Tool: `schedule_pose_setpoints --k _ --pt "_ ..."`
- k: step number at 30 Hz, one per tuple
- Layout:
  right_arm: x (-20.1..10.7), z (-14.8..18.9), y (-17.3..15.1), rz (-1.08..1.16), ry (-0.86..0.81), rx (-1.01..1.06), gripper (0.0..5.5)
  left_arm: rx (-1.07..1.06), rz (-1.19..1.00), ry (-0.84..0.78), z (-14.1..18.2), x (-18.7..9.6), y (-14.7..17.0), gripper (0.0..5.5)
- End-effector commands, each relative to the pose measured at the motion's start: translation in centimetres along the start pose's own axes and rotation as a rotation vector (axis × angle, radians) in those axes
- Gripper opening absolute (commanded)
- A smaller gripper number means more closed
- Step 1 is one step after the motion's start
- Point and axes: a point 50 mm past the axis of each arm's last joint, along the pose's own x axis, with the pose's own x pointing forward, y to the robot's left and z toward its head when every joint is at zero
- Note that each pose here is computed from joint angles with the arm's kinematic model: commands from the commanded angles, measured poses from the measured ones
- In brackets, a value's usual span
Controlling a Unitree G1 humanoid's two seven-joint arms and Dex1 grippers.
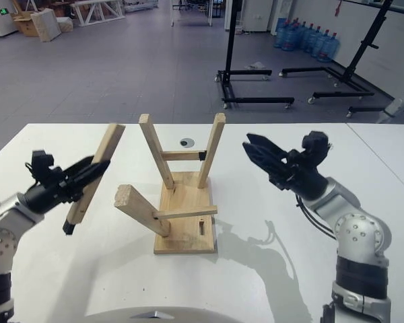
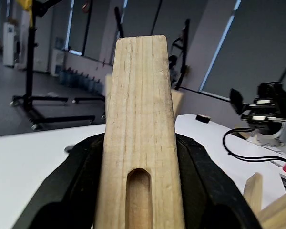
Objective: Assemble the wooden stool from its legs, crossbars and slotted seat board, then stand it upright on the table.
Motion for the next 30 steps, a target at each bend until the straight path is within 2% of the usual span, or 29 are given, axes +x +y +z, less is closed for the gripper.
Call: schedule_pose_setpoints --k 1,4,8,12,22,30 --pt "4.2 -0.6 0.9 0.172 0.015 0.041 3.61 0.103 -0.265 -0.061 4.0 3.4 -2.0 2.04" --pt "6.9 -1.9 1.5 0.295 0.010 0.088 3.61 0.082 -0.441 -0.085 4.8 5.3 -3.4 2.04" --pt "9.1 -3.3 1.5 0.357 0.022 0.059 3.61 0.008 -0.567 -0.047 4.2 7.0 -4.1 2.04" --pt "10.2 -4.2 1.7 0.392 0.020 0.019 3.61 -0.037 -0.596 0.015 2.9 7.7 -4.1 2.04" --pt "11.9 -5.0 2.1 0.414 -0.020 0.037 3.61 -0.044 -0.610 0.042 2.0 9.0 -4.4 2.04" --pt "12.1 -5.0 2.1 0.418 -0.035 0.048 2.20 -0.060 -0.613 0.048 2.1 9.1 -4.4 2.04"
